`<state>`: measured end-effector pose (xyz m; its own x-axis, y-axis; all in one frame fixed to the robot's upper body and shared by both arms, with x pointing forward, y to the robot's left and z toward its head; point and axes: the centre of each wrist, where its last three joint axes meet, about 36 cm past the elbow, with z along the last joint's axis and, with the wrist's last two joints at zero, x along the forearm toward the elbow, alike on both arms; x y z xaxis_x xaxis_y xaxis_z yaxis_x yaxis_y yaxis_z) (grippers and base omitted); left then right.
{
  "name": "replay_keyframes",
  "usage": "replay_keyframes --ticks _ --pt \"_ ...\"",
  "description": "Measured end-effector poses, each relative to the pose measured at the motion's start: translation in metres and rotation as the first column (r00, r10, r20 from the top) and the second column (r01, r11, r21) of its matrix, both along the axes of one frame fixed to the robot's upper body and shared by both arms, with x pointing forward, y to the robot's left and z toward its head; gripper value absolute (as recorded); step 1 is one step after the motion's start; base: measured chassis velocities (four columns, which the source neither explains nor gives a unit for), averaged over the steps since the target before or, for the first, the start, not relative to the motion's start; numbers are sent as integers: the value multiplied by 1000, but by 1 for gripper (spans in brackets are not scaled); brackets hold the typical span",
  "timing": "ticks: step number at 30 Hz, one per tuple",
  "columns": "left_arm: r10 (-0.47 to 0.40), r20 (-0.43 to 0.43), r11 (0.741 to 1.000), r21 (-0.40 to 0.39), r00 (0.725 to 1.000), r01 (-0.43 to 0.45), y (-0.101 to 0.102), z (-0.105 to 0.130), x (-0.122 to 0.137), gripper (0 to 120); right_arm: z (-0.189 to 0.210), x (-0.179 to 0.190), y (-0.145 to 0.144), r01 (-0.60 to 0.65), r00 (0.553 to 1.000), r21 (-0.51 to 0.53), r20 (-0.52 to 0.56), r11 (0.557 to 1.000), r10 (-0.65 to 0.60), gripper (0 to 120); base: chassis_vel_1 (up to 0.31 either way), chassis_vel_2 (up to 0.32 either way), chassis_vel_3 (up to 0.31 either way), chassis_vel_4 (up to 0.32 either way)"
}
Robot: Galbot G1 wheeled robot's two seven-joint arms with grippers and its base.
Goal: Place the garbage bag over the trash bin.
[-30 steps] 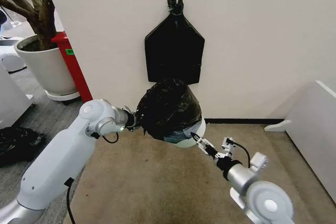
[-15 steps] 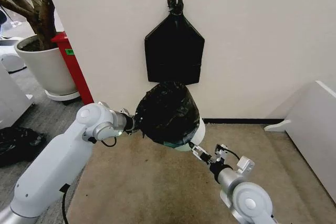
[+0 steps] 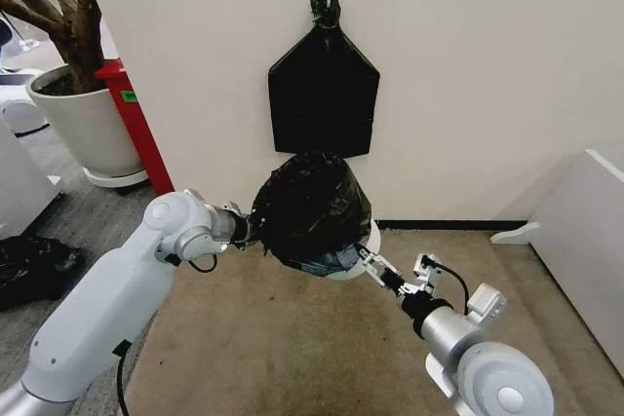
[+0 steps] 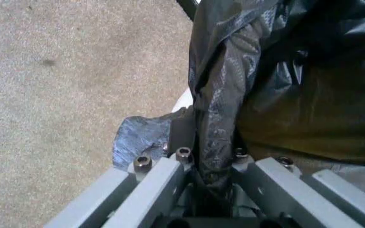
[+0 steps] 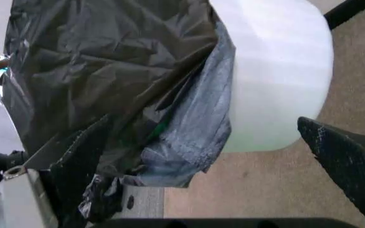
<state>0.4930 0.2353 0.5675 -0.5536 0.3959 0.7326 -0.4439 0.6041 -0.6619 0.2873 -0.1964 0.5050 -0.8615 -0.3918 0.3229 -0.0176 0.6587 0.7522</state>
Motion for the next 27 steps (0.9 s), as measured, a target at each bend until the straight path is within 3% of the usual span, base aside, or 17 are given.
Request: replay_keyframes --ticks 15,27 --pt "-2 12 1000 6 1000 2 1 2 -5 0 -2 12 25 -25 999 59 -32 998 27 100 0 0 0 0" --pt "-4 21 1000 6 1000 4 -1 5 -5 0 -52 34 22 4 996 -54 -92 999 -9 100 0 0 0 0"
